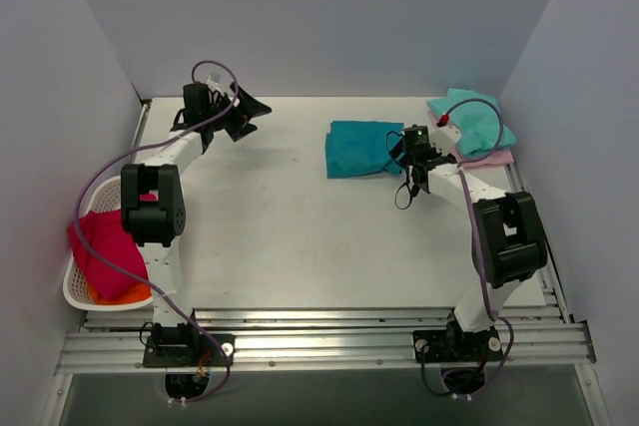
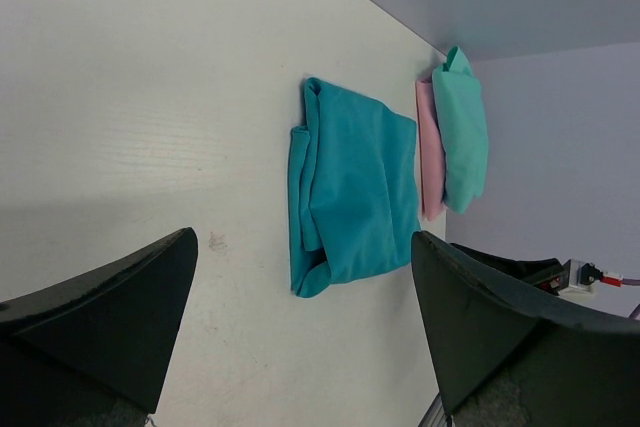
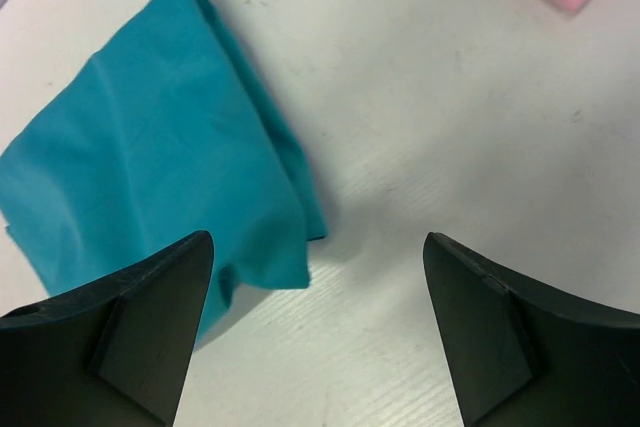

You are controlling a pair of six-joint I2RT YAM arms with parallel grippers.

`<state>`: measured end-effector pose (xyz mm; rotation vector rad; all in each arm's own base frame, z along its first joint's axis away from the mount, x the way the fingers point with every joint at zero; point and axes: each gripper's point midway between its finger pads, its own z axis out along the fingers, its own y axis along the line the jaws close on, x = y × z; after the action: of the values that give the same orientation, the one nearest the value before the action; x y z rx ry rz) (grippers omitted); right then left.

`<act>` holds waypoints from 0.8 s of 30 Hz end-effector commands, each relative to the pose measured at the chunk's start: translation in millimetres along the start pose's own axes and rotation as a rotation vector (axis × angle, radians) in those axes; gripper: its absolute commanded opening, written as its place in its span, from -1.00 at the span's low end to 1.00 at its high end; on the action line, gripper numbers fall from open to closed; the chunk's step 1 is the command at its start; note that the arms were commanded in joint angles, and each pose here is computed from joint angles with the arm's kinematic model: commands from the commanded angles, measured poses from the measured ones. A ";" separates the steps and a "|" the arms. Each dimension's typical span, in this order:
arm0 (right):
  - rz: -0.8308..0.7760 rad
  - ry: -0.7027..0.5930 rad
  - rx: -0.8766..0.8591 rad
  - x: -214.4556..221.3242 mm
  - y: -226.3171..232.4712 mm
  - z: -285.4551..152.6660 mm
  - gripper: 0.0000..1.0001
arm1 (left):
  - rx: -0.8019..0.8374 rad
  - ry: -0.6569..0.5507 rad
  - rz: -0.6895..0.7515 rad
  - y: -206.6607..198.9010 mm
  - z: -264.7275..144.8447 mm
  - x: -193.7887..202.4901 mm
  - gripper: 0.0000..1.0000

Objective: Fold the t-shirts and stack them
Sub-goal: Put the neatly folded tshirt into the corner of the board with the right arm

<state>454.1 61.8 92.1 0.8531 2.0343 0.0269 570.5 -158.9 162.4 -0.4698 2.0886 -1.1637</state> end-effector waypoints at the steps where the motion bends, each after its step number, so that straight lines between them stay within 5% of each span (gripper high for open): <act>1: 0.021 -0.030 -0.002 -12.4 -8.4 7.0 0.64 | 0.051 -0.029 0.061 -26.3 -2.1 -10.9 0.94; 13: 0.050 0.074 -0.082 44.7 19.8 97.7 0.58 | 0.051 -0.030 0.072 -29.9 -3.7 -9.6 0.94; 24: 0.071 0.111 -0.133 53.2 36.3 103.8 0.50 | 0.028 -0.019 0.065 -16.9 5.7 -8.3 0.94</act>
<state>548.4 78.7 32.5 0.8455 1.9809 0.2379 568.9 -166.9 161.8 -0.4473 2.0989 -1.1622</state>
